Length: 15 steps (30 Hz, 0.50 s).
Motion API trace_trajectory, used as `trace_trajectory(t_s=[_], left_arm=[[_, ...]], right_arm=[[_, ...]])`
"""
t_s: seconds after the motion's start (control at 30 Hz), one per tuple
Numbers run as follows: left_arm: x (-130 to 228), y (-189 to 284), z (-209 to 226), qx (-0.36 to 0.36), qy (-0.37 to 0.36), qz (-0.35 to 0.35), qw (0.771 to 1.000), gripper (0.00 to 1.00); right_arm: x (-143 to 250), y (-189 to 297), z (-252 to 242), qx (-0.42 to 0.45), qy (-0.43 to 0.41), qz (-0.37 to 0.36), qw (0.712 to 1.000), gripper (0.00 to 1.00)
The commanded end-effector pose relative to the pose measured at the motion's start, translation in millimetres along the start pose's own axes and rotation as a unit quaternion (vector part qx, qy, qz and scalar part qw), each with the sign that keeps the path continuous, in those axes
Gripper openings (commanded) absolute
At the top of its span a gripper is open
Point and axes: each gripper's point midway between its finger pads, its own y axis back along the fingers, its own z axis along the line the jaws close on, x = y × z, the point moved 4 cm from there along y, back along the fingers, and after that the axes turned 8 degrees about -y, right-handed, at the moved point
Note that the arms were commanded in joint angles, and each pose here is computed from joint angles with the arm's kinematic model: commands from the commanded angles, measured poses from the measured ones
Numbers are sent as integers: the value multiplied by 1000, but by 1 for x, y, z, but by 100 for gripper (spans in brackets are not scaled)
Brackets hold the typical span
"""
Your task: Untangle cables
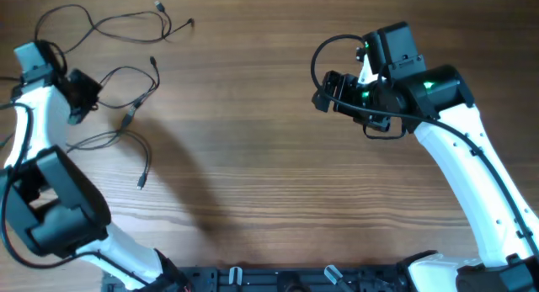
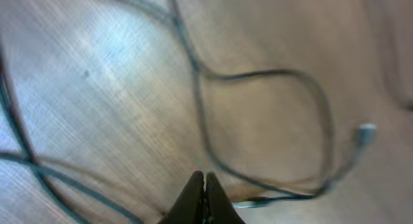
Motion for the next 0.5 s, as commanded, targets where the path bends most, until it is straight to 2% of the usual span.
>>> trace_trajectory(t_s=[0.0,0.47], left_arm=[[12,-20,11,-40,4,26,999,4],[66,-43,12,-21,4,128,992,4]], right_arm=[[-2,-1,4,-9,-9,5,1000,100],[-3,-1,5,-12,-8,2,1000,100]])
